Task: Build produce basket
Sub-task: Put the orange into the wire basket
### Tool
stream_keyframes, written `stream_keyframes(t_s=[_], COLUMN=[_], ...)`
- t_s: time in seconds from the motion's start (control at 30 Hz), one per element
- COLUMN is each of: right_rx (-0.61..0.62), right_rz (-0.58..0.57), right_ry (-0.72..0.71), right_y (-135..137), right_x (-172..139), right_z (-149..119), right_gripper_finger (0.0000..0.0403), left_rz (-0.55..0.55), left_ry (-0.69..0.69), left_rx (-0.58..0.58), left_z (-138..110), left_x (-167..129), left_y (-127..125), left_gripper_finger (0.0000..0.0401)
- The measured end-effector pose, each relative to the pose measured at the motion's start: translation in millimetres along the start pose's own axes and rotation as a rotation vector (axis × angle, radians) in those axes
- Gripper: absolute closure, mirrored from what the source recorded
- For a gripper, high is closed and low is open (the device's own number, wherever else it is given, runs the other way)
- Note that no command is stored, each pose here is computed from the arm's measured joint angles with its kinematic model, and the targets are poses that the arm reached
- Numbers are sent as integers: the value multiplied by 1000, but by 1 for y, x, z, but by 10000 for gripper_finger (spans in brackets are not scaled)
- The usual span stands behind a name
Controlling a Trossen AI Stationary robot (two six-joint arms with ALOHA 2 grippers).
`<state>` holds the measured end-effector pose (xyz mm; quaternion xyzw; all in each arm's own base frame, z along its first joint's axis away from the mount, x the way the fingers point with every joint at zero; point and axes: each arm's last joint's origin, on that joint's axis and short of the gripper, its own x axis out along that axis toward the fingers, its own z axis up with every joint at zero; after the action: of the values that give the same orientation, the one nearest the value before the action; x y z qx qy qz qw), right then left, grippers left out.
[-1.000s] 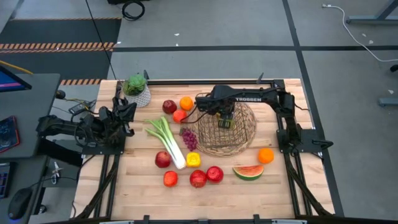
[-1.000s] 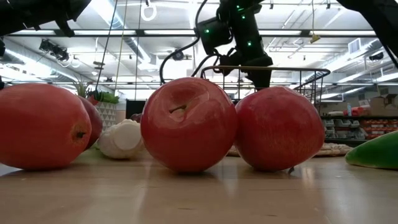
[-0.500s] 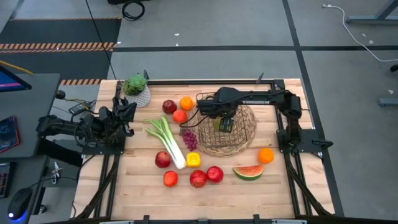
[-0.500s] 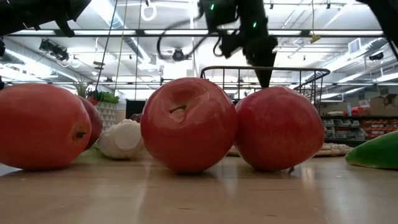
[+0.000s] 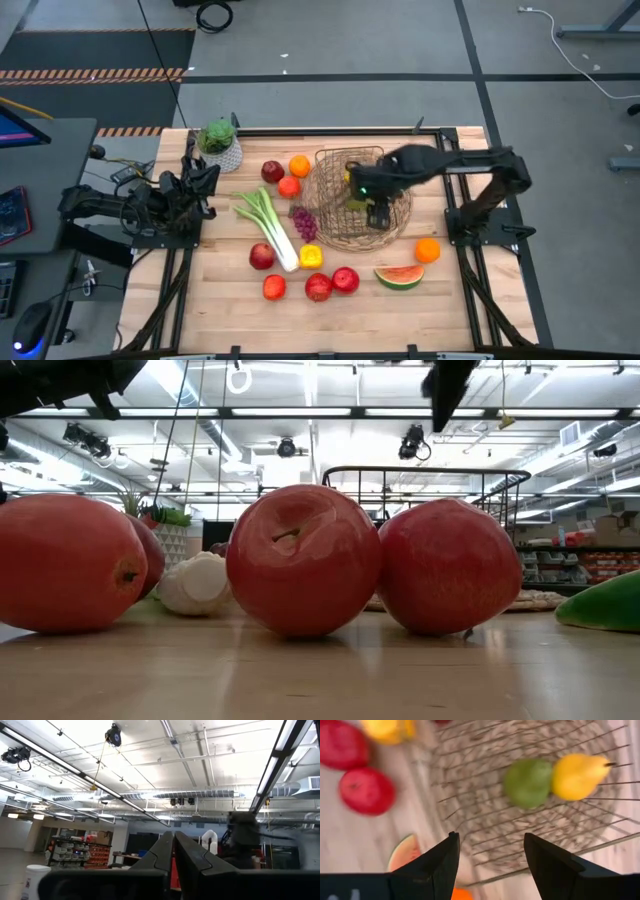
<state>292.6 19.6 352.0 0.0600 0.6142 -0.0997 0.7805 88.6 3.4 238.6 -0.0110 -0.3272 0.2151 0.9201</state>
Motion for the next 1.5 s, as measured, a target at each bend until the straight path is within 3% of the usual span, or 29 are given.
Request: stream_keyframes(t_s=[0.3,0.7,0.97,1.27,1.5], right_rx=[14,167,233,256,242], right_rz=[11,9,-70,-2,9], right_ry=[23,178,299,379,398], right_y=[26,22,17,22,30], right_x=[-2,29,71,102,115], right_z=[-47,-100,-122,-140,-154], right_gripper_finger=[176,173,112,12,14], left_rz=[0,-1,-2,-3,-4], left_ry=[0,6,10,13,18], left_rx=[0,31,33,36,38], left_z=[0,-1,-1,-1,-2], left_x=[0,0,0,0,0], left_y=[0,0,0,0,0], left_gripper_finger=[381,387,384,387,383])
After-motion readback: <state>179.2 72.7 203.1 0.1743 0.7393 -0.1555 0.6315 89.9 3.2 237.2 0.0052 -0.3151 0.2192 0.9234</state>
